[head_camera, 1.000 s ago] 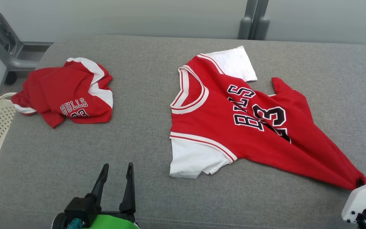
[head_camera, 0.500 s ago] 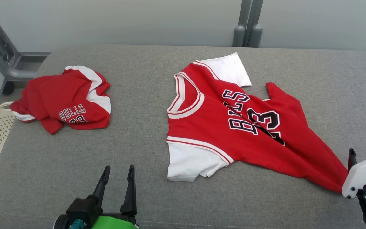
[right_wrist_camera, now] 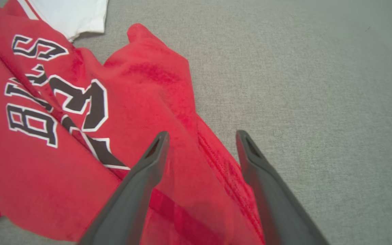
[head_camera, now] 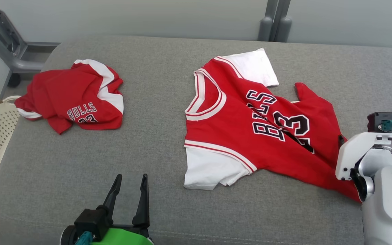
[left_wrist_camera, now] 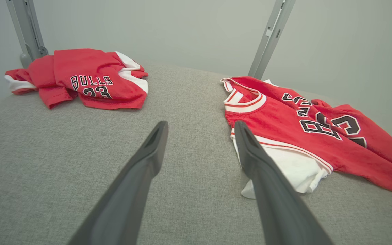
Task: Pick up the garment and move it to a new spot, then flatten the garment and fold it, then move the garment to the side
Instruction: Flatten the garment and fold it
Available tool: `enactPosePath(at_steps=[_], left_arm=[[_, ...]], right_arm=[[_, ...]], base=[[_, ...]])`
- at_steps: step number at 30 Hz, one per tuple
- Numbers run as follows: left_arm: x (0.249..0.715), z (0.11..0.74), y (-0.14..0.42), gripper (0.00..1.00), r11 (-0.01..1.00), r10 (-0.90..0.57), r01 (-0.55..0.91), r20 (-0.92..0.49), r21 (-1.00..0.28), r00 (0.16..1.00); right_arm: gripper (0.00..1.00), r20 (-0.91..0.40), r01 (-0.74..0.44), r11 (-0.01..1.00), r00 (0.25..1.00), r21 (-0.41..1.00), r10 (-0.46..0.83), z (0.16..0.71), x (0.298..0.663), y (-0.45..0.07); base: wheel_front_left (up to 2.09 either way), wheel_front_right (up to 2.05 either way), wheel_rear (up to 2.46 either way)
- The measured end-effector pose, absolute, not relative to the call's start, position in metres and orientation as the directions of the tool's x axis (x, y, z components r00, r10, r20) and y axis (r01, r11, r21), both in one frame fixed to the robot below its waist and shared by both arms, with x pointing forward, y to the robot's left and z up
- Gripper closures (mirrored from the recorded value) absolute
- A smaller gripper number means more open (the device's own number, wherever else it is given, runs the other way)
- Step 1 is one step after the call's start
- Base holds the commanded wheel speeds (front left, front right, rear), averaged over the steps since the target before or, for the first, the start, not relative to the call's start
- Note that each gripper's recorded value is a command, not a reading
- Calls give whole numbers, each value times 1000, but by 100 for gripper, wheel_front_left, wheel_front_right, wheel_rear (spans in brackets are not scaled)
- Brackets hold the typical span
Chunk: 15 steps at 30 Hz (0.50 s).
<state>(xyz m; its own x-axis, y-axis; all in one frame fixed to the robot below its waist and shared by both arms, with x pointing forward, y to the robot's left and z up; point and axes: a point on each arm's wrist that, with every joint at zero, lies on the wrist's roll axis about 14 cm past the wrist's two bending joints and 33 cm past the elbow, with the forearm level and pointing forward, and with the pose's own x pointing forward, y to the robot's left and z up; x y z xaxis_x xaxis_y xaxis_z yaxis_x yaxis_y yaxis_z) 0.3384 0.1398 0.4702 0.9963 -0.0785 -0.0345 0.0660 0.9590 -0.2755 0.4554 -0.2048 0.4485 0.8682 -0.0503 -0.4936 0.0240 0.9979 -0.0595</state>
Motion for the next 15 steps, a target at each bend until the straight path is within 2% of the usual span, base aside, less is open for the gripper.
enactPosePath(at_steps=[4,5,6,7,8,15], left_arm=[[339,466,144,0,960,-67,51,-48,-275,997],[338,465,145,0,960,-63,47,-52,-275,997],[338,464,146,0,961,-59,41,-56,-274,997],[338,463,147,0,961,-55,37,-59,-274,997],[338,462,149,0,961,-50,31,-63,-273,997],[334,455,158,0,963,-17,-8,-89,-269,996]], right_arm=[[0,-549,-14,998,835,-69,-26,432,465,-194],[6,-560,-19,997,828,-74,-26,428,467,-193],[58,-564,-22,996,825,-82,-28,425,470,-193],[90,-568,-25,996,823,-91,-31,424,473,-194],[100,-566,-28,995,824,-99,-33,423,477,-195],[100,-518,-39,989,854,-140,-40,429,507,-194]], base=[[0,0,0],[0,0,0],[0,0,0],[0,0,0],[0,0,0],[0,0,0]])
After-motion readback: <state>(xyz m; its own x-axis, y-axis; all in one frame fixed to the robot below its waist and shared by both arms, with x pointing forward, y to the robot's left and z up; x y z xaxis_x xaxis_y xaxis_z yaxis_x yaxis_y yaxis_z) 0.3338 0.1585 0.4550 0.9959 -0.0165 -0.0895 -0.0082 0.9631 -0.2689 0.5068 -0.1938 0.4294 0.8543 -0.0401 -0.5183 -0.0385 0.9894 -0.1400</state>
